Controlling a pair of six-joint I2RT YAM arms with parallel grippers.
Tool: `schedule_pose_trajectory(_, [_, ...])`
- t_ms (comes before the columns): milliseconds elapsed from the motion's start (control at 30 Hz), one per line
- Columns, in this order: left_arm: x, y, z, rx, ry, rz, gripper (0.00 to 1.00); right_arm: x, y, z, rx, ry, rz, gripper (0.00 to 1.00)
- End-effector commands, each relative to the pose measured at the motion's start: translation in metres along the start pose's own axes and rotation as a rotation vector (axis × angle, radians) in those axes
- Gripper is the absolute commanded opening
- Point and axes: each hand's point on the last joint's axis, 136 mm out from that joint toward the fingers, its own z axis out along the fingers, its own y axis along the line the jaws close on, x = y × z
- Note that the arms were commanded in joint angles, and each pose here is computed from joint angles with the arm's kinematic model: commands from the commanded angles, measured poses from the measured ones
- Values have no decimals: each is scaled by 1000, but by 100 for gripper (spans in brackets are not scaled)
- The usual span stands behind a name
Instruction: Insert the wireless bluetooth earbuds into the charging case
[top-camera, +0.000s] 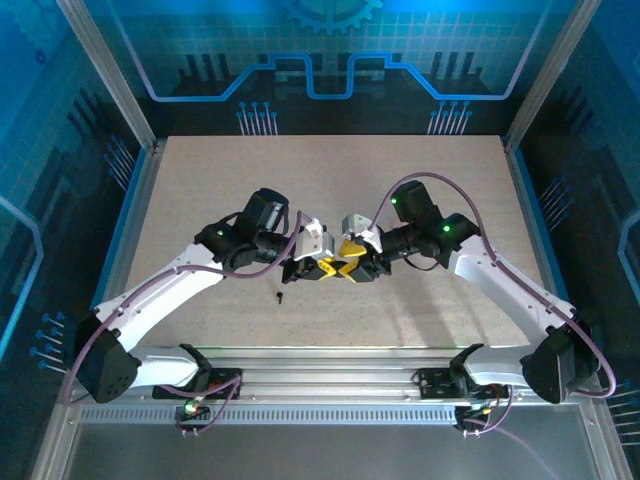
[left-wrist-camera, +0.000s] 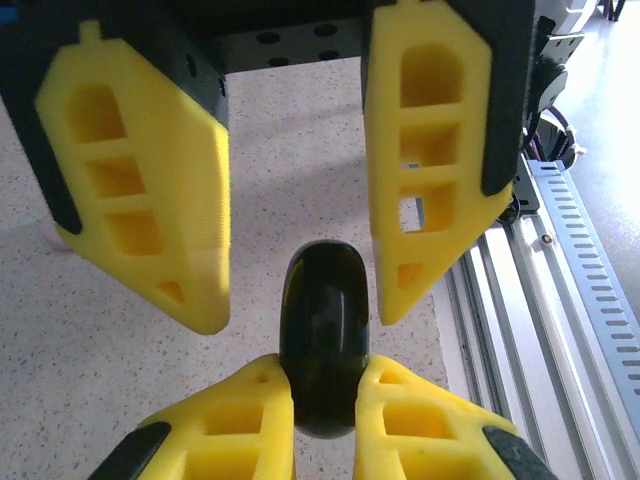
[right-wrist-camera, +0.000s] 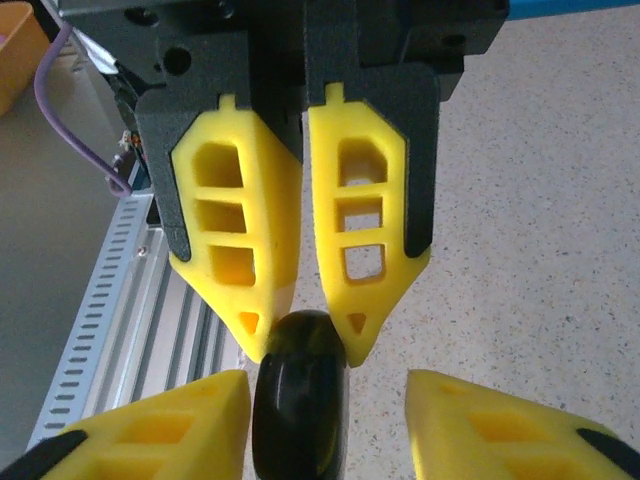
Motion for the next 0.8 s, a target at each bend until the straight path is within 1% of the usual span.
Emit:
schedule_pose_trajectory(0, [-12, 2, -2, -7, -25, 31, 14, -9, 9, -1, -40, -7, -26, 36])
schedule_pose_trajectory(100, [-13, 3, -2, -14, -32, 28, 14, -9, 8, -4, -26, 2, -33, 21])
schedule_pose_trajectory(133, [-13, 4, -1, -19, -35, 25, 17, -11, 6, -6, -17, -6, -38, 18])
schedule_pose_trajectory(200, [-16, 9, -1, -46, -61, 16, 34, -16, 5, -14, -4, -57, -46, 17])
schedule_pose_trajectory(267, [-19, 12, -3, -62, -117, 22, 42, -22, 5, -24, 8, -134, -61, 17])
schedule_pose_trajectory(400, [-28, 15, -10, -89, -266, 17, 60, -31, 10, -40, 25, -256, -92, 18])
schedule_pose_trajectory(500, [-36, 11, -13, -75, -335, 18, 65, -34, 14, -47, 24, -301, -109, 18])
schedule_pose_trajectory(600, [-38, 8, -11, -47, -363, 18, 66, -39, 18, -51, -8, -334, -116, 18])
schedule_pose_trajectory(767, [-45, 7, -13, -37, -407, 19, 66, -42, 19, -51, -33, -343, -131, 18])
